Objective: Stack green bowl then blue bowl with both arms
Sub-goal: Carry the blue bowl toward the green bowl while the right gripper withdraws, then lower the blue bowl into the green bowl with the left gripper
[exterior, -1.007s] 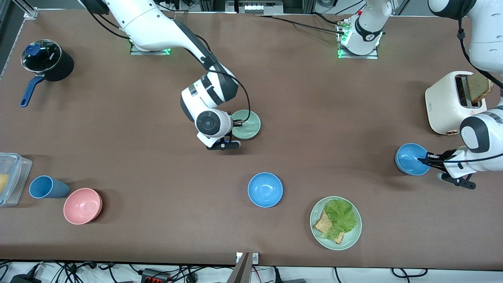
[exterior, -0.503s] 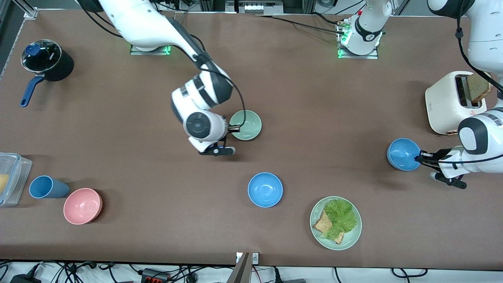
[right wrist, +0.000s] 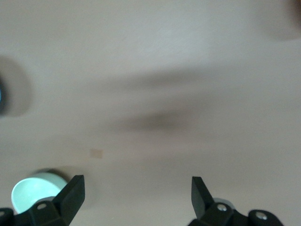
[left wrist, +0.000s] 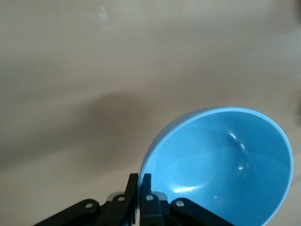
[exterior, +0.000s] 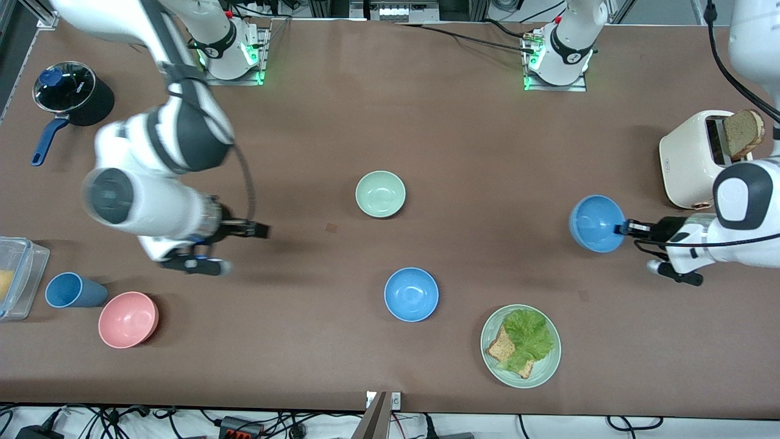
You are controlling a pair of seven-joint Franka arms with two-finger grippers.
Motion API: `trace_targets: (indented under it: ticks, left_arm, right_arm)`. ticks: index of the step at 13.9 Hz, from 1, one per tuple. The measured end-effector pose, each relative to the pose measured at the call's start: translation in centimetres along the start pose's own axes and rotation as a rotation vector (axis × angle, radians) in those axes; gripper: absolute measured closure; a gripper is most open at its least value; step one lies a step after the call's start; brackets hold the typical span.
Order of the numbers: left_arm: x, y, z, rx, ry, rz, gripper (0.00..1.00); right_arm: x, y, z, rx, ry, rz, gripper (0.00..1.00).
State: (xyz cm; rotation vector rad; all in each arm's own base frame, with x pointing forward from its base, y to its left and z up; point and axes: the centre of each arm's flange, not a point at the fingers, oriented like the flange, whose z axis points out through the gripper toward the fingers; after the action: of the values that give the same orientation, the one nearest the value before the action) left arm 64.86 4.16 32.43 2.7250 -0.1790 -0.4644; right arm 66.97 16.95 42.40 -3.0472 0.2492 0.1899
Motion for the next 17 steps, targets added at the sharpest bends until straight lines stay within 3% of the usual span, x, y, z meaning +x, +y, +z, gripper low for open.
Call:
trace_targets:
  ticks: [4, 8, 11, 17]
  left_arm:
    - [1.0, 13.7, 1.9, -0.037, -0.018, -0.215, 0.95]
    - [1.0, 25.9, 7.3, -0.08, 0.06, -0.385, 0.95]
    - [-0.3, 34.5, 13.0, -0.062, 0.104, -0.457, 0.95]
    - [-2.6, 40.1, 19.3, -0.027, 0.171, -0.562, 0.95]
  right_arm:
    - [1.1, 7.2, -4.6, 0.009, 0.038, 0.034, 0.0]
    - [1.4, 12.4, -7.3, 0.013, 0.057, 0.056, 0.0]
    - [1.1, 16.5, -11.1, -0.004, 0.107, 0.004, 0.0]
    - [-1.5, 20.6, -16.4, -0.023, 0.139, -0.065, 0.0]
